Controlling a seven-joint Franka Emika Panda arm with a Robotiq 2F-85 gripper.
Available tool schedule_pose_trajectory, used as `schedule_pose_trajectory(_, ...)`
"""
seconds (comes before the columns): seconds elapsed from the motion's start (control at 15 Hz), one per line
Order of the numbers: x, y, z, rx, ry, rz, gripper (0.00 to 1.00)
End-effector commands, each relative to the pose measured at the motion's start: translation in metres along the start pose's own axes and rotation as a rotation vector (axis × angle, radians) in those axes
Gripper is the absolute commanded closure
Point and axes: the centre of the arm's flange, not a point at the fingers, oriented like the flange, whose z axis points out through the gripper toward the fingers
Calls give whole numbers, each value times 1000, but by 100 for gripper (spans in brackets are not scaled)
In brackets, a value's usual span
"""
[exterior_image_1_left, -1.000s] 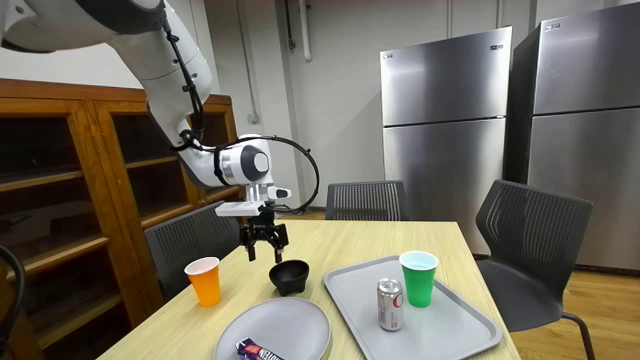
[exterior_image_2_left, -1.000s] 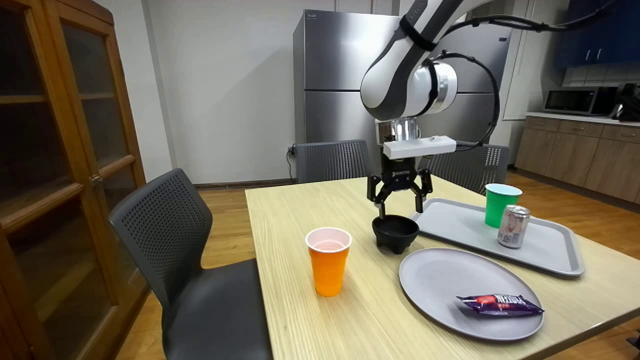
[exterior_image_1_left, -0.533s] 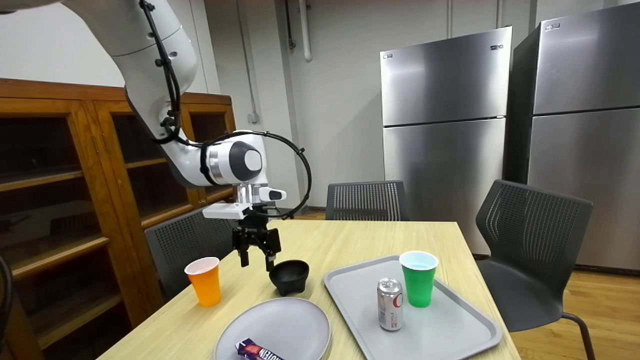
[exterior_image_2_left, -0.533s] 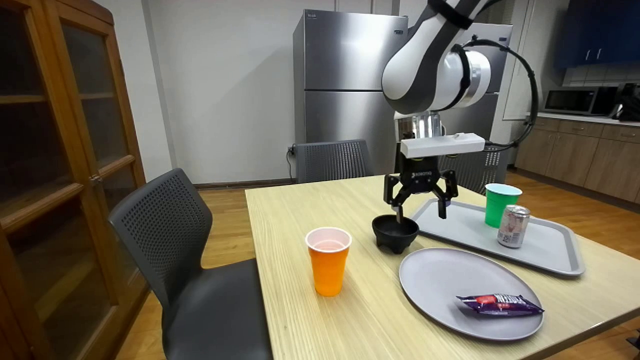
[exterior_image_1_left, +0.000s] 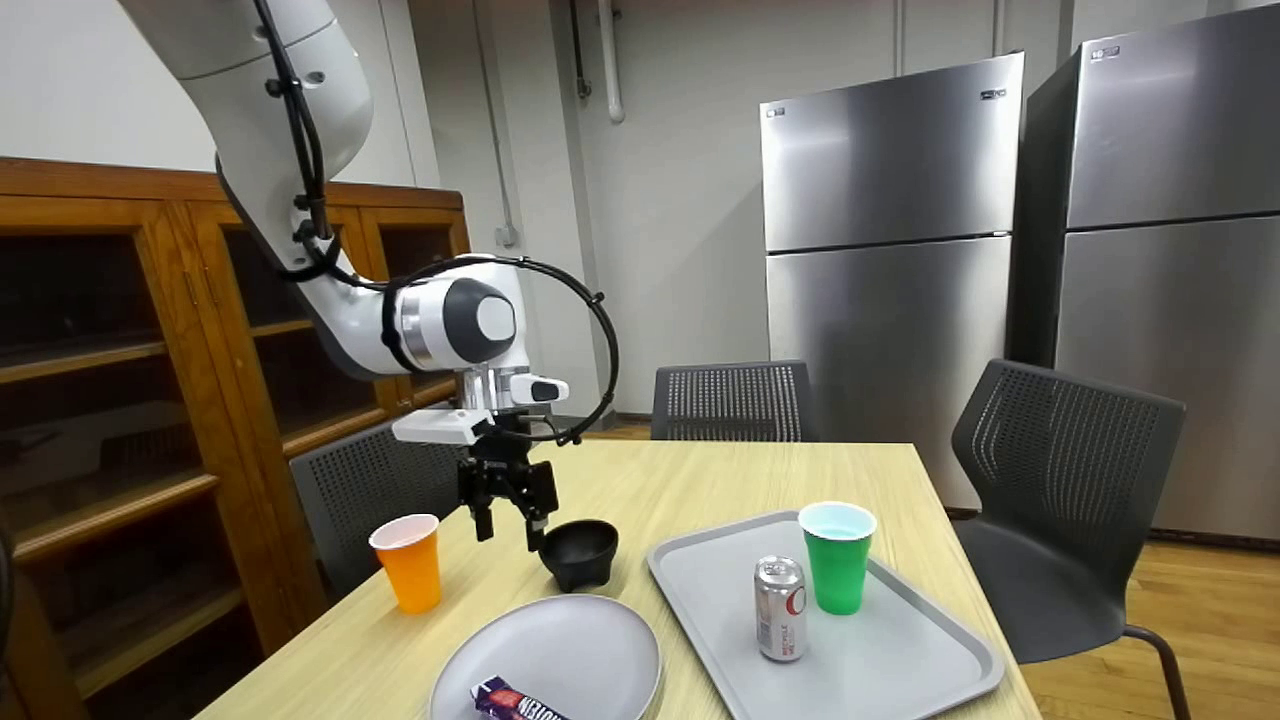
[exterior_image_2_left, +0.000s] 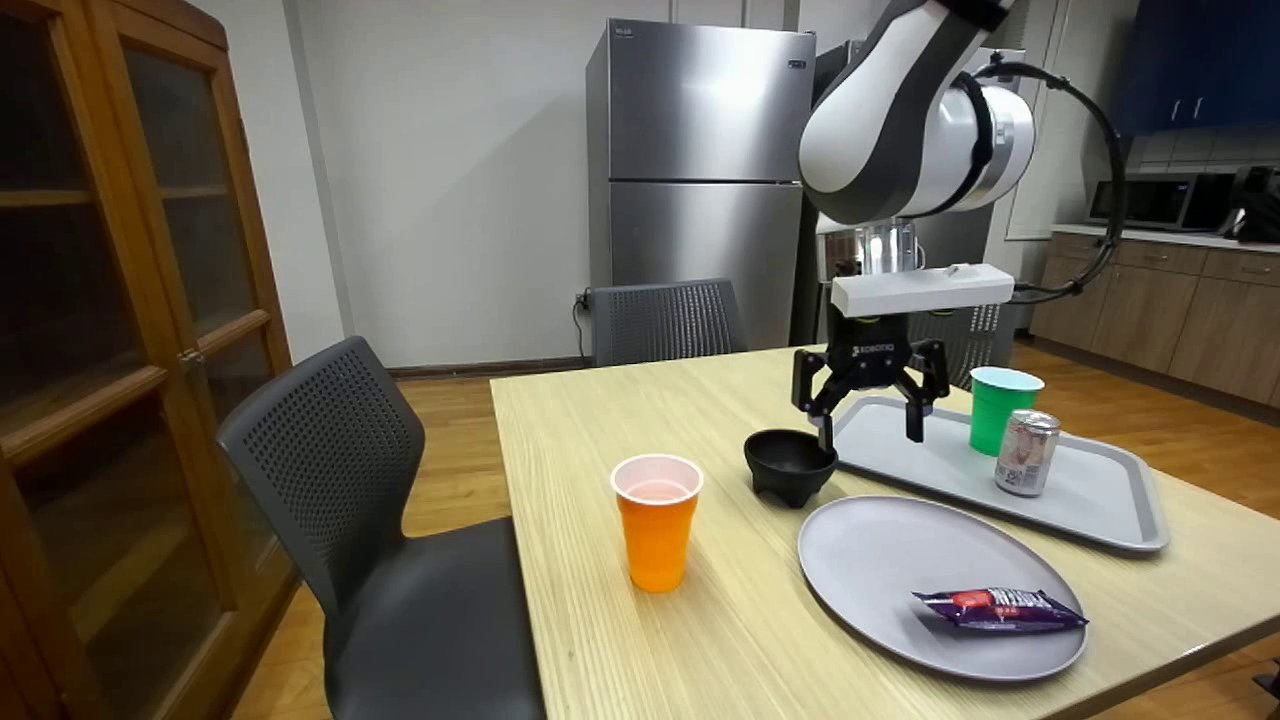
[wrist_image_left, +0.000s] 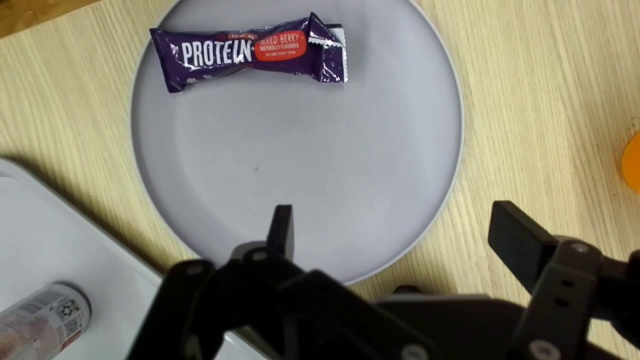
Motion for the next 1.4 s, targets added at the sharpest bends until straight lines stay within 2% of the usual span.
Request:
schedule_pose_trajectory(0.0,0,0,0,0,0,0,0)
schedule_pose_trajectory(0.2,-4,12,5,11,-4,35,0)
schedule_pose_trajectory(0.4,-13,26,14,42,2,135,0)
schedule_pose_trajectory(0.67,-29,48,32,61,-53,293,0)
schedule_pose_trajectory(1.0,-44,66,52,94,-94,550,0)
schedule_pose_trajectory(1.33,-60,80,66,115,-76,749,0)
